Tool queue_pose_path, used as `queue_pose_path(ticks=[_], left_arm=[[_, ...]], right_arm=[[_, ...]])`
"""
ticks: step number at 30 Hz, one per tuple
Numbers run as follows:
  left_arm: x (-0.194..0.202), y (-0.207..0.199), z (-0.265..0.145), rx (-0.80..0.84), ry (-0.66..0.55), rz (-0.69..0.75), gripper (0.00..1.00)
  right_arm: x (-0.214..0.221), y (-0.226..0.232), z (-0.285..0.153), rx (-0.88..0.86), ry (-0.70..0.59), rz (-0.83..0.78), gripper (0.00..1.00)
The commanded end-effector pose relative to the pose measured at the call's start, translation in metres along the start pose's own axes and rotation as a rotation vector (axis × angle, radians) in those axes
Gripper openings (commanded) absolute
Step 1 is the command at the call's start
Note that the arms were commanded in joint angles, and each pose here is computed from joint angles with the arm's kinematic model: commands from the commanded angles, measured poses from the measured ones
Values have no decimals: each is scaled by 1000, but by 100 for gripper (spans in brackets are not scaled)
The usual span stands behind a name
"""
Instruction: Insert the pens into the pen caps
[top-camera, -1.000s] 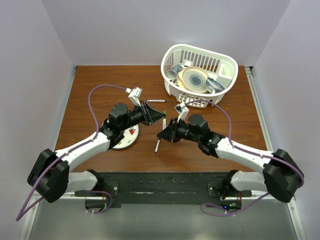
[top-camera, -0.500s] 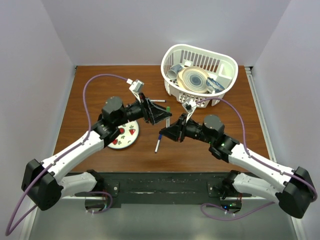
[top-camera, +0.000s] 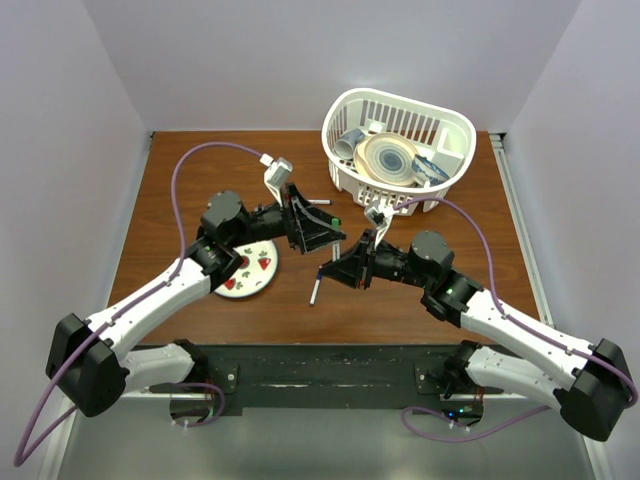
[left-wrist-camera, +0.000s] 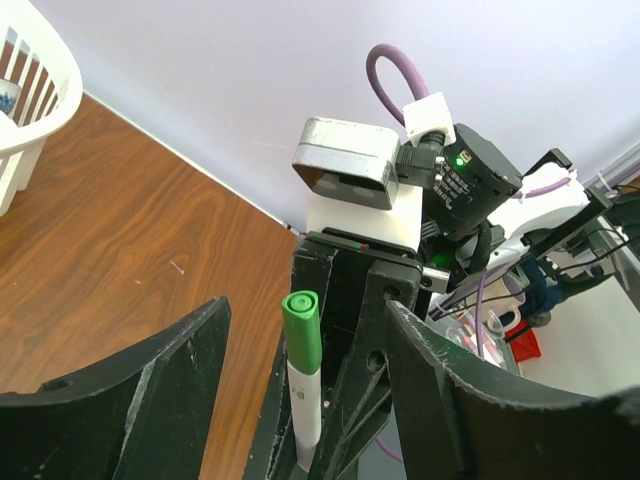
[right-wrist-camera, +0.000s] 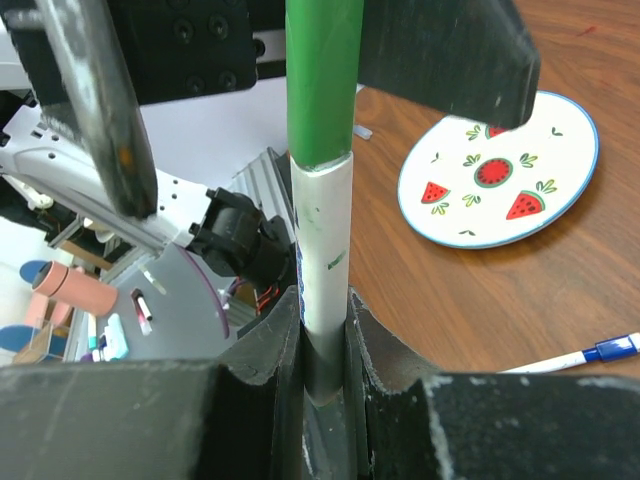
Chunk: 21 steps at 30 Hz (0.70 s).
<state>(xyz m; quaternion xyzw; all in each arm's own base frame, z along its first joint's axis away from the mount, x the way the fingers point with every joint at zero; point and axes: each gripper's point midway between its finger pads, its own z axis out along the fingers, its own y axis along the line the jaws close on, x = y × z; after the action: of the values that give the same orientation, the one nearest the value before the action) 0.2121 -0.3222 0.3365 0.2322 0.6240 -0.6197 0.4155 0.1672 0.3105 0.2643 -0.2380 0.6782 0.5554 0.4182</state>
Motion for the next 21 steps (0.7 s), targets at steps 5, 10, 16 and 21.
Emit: queue_pose_path(ticks=[5,10,16,21], left_arm=[[-30,-20,2,73,-55,66,61],[-28,-17,2,73,-47,54,55],[-32,-16,-1,68,-57,55,55],[-35,-14,-5,64,-65,50,50]], right_arm=[[-7,14,-4,-55,-18,-26,0],[-7,14,-4,-59,-21,-22,0],[-5,13,-3,-58,-17,-16,0],[-4,12,-3,-54,-15,-8,0]])
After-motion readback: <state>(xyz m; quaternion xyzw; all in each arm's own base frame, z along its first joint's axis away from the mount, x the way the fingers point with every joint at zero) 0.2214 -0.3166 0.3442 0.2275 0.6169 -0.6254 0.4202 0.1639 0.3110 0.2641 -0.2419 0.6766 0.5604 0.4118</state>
